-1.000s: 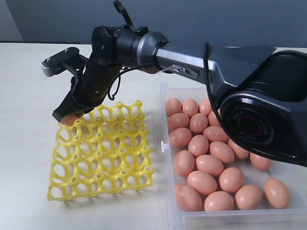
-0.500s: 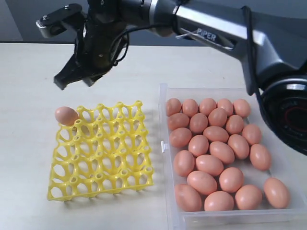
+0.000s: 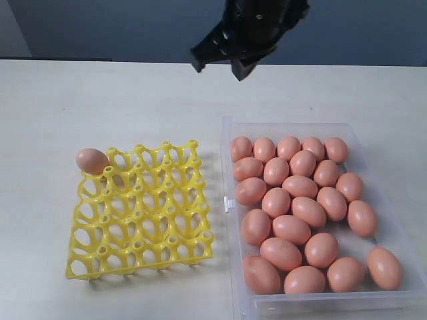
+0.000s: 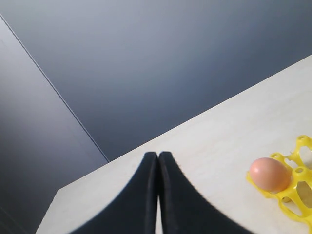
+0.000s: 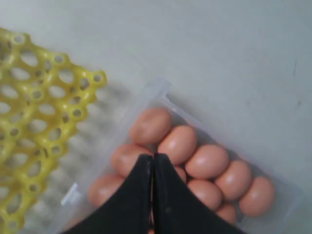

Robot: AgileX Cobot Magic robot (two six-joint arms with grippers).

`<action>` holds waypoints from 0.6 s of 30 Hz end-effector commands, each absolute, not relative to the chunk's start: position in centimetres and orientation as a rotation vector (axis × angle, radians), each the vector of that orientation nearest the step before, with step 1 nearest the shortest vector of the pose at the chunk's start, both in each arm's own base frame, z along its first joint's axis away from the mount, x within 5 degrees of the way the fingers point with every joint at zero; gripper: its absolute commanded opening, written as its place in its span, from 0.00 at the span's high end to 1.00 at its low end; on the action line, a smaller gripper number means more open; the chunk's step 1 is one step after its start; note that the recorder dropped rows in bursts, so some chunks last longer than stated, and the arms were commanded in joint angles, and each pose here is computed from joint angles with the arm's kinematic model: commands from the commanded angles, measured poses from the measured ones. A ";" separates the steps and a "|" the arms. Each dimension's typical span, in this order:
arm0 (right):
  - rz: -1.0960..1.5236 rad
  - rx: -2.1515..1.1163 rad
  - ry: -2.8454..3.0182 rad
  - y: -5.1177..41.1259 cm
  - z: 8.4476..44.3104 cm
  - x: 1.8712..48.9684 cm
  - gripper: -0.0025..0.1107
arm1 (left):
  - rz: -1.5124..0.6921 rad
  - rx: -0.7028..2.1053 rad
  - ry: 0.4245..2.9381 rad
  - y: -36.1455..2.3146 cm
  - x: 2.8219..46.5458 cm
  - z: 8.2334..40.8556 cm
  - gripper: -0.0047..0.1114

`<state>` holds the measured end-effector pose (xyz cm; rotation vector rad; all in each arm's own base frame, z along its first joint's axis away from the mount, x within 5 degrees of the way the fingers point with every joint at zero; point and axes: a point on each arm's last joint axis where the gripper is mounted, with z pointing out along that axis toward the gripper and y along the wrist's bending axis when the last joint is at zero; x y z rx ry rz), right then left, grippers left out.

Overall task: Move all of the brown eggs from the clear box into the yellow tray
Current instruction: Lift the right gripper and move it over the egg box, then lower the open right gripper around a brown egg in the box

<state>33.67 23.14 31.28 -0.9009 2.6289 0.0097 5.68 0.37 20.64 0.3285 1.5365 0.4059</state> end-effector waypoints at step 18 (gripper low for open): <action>-0.098 -1.217 2.931 16.7 21.4 29.6 0.59 | 0.396 0.334 1.522 0.3 5.6 20.8 0.96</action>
